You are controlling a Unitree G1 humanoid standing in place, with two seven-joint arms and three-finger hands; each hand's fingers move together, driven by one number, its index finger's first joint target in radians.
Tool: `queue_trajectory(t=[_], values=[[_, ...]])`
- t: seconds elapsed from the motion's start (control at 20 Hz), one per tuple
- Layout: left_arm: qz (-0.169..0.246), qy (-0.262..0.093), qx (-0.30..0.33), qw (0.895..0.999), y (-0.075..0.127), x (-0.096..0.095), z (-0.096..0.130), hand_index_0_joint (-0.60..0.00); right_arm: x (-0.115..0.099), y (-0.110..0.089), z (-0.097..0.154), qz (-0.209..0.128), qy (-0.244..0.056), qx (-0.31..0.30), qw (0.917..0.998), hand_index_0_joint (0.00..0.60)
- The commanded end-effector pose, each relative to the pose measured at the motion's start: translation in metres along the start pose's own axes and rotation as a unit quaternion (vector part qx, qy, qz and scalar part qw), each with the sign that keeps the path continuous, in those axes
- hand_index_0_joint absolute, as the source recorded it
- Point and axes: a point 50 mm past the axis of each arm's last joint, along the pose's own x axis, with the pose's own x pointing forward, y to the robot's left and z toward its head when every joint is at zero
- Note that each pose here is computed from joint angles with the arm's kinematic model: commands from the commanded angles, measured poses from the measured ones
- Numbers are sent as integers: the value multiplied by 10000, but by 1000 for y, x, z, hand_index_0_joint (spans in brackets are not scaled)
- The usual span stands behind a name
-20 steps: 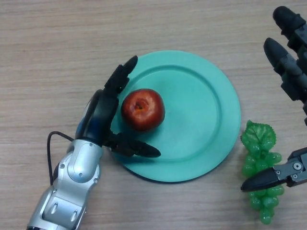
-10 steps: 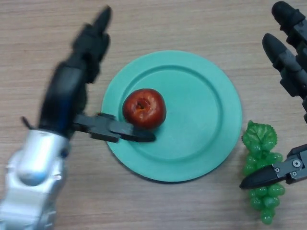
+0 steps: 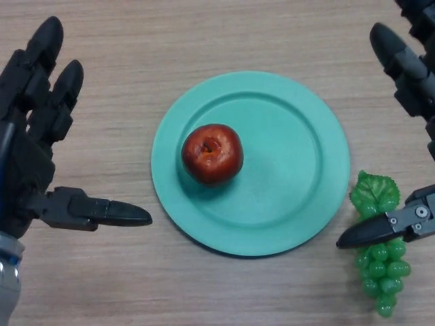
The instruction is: Pick up the red apple and place it on the plate
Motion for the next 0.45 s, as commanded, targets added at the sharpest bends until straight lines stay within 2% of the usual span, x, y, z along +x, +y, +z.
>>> queue_trajectory(t=[0.05,0.35,0.45], values=[[100,-1184,633,9909,8,-3,33,0,-1,-3,23,-66,-781,-289,9965,0],[-117,-1196,667,9905,1,-10,40,0,0,-5,19,-140,-795,-247,9964,0],[-163,-1270,628,9898,-4,-12,42,0,0,-9,24,-307,-935,-90,9951,0]])
